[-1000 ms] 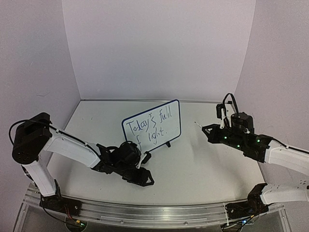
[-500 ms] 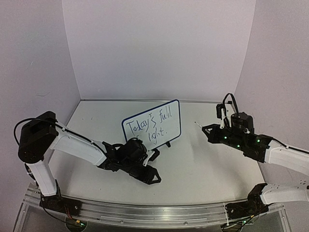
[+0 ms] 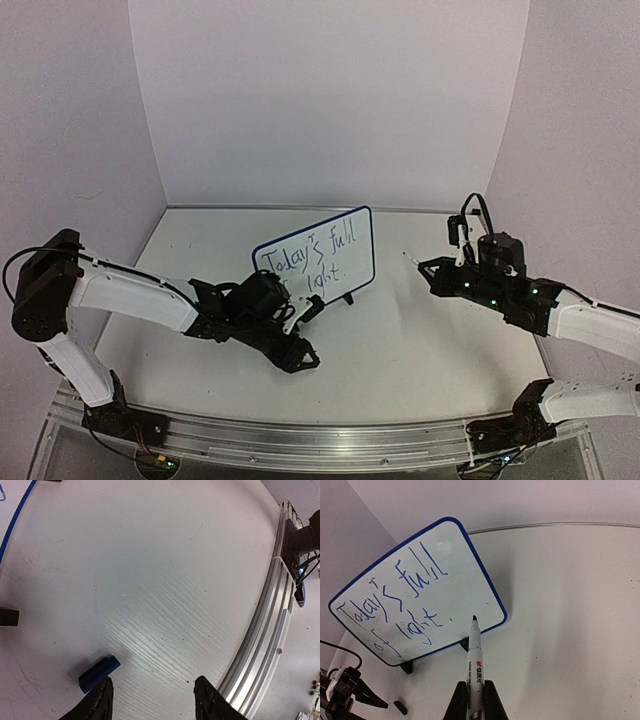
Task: Write a sentence on the whiteboard
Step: Pick up the pen cap from the center of the board.
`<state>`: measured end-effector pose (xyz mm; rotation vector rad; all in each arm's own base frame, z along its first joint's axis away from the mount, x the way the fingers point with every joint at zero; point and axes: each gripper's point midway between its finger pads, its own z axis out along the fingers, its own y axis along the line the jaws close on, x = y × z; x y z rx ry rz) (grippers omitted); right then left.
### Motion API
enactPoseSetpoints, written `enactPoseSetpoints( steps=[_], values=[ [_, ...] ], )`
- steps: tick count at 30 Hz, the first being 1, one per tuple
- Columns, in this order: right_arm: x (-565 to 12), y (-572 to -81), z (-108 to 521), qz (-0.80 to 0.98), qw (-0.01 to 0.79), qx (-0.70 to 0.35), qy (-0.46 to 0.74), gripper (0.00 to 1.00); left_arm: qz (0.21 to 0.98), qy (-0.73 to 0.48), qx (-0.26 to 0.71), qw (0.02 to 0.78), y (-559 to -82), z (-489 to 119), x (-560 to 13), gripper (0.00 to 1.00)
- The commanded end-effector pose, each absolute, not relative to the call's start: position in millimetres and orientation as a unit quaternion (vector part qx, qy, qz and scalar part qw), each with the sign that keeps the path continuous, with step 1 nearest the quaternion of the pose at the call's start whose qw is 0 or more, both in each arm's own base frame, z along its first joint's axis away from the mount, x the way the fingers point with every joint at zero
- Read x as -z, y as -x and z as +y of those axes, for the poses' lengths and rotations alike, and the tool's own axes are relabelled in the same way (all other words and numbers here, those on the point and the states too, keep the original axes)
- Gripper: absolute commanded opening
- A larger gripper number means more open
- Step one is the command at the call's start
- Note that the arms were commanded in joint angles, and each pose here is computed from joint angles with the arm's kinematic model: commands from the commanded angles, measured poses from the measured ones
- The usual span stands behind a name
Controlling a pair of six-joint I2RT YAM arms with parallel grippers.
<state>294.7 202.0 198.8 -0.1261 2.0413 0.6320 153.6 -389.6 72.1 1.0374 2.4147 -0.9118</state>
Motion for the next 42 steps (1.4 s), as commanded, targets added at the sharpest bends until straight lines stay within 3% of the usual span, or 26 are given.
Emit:
enactPoseSetpoints(
  steps=[1,19,34,42],
  values=[
    [-209,-296,203,0.829,0.489,-0.267,0.048,0.0,0.856,-0.391,0.28,0.193,-165,-378,-62,0.53],
    [-208,-297,207,0.831,0.483,-0.271,0.051,0.0,0.857,-0.419,0.237,0.186,-171,-373,-34,0.48],
    [-202,-300,208,0.836,0.477,-0.267,0.053,0.0,0.847,-0.423,0.275,0.167,-152,-377,-37,0.46],
    [-201,-300,208,0.836,0.477,-0.265,0.052,0.0,0.856,-0.415,0.238,0.195,-166,-369,-36,0.45]
  ],
)
